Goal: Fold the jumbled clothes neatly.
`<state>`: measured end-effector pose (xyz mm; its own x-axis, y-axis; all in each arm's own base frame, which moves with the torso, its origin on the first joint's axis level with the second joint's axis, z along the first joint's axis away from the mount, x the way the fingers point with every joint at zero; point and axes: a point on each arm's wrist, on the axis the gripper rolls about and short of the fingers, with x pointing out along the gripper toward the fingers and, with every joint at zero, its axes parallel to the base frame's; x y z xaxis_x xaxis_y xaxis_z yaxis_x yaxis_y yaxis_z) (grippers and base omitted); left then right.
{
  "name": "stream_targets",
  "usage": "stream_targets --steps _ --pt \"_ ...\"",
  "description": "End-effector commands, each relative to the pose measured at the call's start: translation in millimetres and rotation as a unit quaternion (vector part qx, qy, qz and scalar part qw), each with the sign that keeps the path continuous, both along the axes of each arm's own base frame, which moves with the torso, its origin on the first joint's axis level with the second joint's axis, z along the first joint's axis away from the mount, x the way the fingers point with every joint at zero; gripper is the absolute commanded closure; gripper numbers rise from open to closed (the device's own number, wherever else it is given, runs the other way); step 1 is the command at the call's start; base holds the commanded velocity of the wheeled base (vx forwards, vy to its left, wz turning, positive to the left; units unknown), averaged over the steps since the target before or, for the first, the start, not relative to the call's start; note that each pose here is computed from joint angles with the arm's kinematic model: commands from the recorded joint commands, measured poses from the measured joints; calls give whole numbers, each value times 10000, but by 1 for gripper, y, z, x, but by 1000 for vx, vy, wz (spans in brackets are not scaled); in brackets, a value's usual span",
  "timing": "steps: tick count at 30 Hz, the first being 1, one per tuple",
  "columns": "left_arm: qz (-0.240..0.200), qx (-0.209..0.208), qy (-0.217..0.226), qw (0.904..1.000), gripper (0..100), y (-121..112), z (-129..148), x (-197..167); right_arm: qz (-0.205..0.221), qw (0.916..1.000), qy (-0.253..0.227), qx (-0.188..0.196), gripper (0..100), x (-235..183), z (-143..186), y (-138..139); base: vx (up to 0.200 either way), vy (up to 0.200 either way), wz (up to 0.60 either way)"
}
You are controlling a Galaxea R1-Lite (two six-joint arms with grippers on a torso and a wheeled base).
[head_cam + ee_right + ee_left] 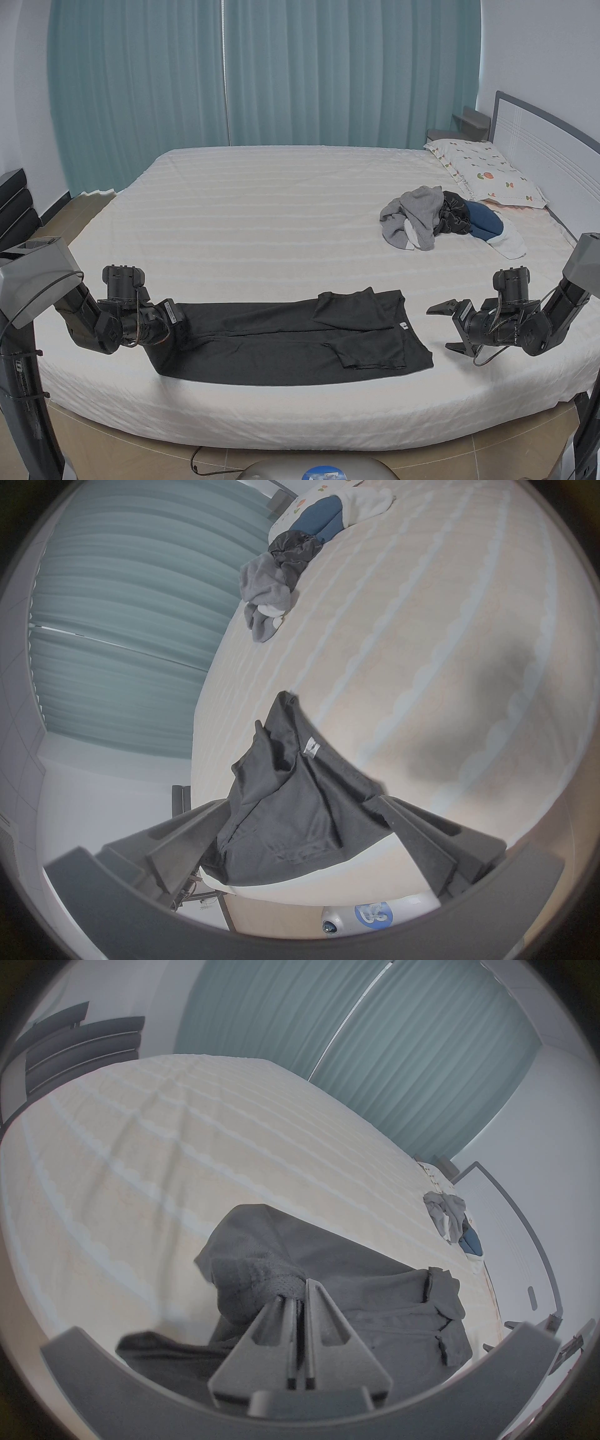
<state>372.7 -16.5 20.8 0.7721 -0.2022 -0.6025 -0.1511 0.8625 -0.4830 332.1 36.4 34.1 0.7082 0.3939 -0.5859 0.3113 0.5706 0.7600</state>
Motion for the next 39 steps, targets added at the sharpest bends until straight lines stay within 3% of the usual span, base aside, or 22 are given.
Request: stream_targets --steps 1,8,13,18,31,39 --pt "-65 44 -153 9999 100 -14 22 -1 2 10000 -4 3 0 0 0 0 0 -200 0" --pt "-199 198 60 9996 100 -43 49 -1 9 10000 -4 3 0 -1 1 1 0 -200 0" --pt "-74 94 220 9997 100 -64 61 6 32 10000 4 2 0 -1 0 2 0 -200 0" --pt "-252 99 409 9988 100 -82 69 9 32 10000 -11 4 0 -2 2 2 0 -200 0" --pt "-585 -6 797 9951 100 -134 72 22 63 10000 -4 3 0 -2 1 4 0 -200 0" --pt "-570 83 939 9939 100 -158 53 31 75 10000 8 -4 0 -2 0 5 0 0 0"
